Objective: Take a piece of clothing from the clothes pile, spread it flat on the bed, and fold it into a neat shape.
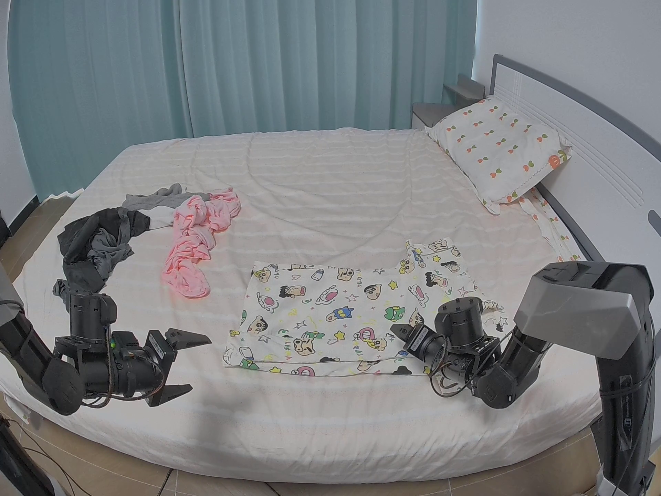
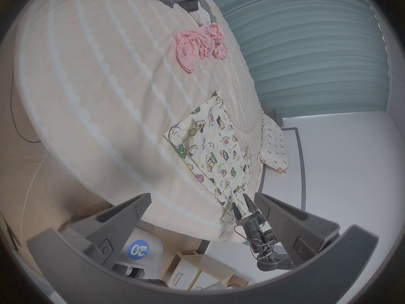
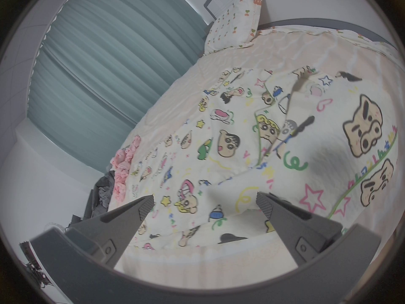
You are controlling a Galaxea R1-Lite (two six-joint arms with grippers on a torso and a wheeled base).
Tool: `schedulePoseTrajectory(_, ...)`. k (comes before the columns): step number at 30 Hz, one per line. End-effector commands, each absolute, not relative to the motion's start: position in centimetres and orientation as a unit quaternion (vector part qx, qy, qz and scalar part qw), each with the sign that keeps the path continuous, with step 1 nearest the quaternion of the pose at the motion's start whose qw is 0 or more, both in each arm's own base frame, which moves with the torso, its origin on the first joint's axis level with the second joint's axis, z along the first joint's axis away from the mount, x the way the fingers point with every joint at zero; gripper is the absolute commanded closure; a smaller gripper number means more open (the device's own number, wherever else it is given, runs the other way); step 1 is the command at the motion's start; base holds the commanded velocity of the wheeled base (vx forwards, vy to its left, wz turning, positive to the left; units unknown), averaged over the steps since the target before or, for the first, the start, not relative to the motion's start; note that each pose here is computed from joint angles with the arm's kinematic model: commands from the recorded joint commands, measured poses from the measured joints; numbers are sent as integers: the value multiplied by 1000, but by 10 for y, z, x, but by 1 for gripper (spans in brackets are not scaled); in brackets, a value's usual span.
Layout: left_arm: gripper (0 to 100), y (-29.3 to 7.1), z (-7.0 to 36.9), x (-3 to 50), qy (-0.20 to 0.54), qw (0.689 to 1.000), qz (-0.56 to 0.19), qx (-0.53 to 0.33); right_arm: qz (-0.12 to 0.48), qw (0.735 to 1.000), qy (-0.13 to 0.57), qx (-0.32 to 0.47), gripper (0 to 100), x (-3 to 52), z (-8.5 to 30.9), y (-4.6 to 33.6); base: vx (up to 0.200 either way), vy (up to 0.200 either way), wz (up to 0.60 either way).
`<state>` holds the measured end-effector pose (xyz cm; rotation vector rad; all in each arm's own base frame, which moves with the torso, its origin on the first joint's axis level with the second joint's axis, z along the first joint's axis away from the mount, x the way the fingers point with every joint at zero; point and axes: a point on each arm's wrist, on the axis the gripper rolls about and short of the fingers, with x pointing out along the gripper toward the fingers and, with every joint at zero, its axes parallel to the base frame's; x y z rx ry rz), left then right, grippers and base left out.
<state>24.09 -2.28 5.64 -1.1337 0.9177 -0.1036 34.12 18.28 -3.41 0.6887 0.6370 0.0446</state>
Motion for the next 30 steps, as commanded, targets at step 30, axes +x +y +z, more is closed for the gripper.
schedulePoseTrajectory(30, 0, -23, 50, 240, 429, 741, -40, -515, 27, 891, 324, 316, 0, 330, -49, 200, 0, 0, 0)
